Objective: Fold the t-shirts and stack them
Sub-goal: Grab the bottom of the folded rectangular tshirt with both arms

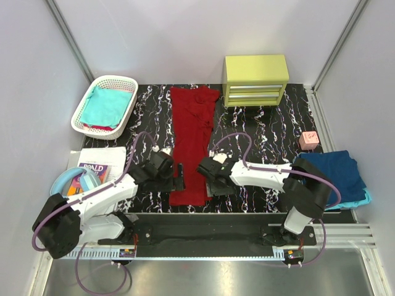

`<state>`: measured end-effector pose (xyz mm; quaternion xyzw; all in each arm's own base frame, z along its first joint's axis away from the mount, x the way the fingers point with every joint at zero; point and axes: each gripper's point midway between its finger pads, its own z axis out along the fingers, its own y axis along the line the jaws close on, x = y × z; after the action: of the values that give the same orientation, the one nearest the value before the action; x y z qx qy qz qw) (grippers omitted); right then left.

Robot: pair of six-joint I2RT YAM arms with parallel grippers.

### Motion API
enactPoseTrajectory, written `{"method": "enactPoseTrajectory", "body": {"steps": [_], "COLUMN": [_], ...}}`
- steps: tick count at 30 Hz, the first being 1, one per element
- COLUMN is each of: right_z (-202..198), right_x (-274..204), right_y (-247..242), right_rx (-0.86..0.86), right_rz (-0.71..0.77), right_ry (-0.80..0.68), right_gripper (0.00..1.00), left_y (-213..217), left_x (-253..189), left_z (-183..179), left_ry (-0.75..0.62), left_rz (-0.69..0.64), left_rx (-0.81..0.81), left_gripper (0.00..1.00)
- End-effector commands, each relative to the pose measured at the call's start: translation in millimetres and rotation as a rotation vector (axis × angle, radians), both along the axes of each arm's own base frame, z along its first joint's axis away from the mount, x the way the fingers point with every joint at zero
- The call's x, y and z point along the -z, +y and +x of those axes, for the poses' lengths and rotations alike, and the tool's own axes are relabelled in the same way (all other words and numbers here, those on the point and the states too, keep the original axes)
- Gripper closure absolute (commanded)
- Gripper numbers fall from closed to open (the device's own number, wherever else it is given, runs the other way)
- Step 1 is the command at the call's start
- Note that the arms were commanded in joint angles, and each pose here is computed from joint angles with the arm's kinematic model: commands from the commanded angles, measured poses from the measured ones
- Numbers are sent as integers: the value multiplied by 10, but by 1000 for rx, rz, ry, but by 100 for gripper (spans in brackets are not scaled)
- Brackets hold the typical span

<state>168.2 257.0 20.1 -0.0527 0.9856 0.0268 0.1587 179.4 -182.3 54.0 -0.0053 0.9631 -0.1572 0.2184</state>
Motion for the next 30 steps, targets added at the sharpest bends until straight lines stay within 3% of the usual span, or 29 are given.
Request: {"method": "enactPoseTrajectory", "body": {"steps": [1, 22, 30], "right_z": [105, 103, -10], "right_x": [-171, -688, -234], "right_y": [316, 535, 467], "right_rx": [3, -15, -3], "right_rz": [92, 162, 93], "right_ry": [-39, -124, -42], "right_gripper": [38, 38, 39], "left_y": [-84, -200, -211], "left_x": [-12, -155, -25], "left_z": [70, 83, 51], "left_ry": [-38, -74, -35], "left_rz": [-26, -55, -34], "left_rx": [-21, -7, 9], "left_gripper": [7, 9, 10]}}
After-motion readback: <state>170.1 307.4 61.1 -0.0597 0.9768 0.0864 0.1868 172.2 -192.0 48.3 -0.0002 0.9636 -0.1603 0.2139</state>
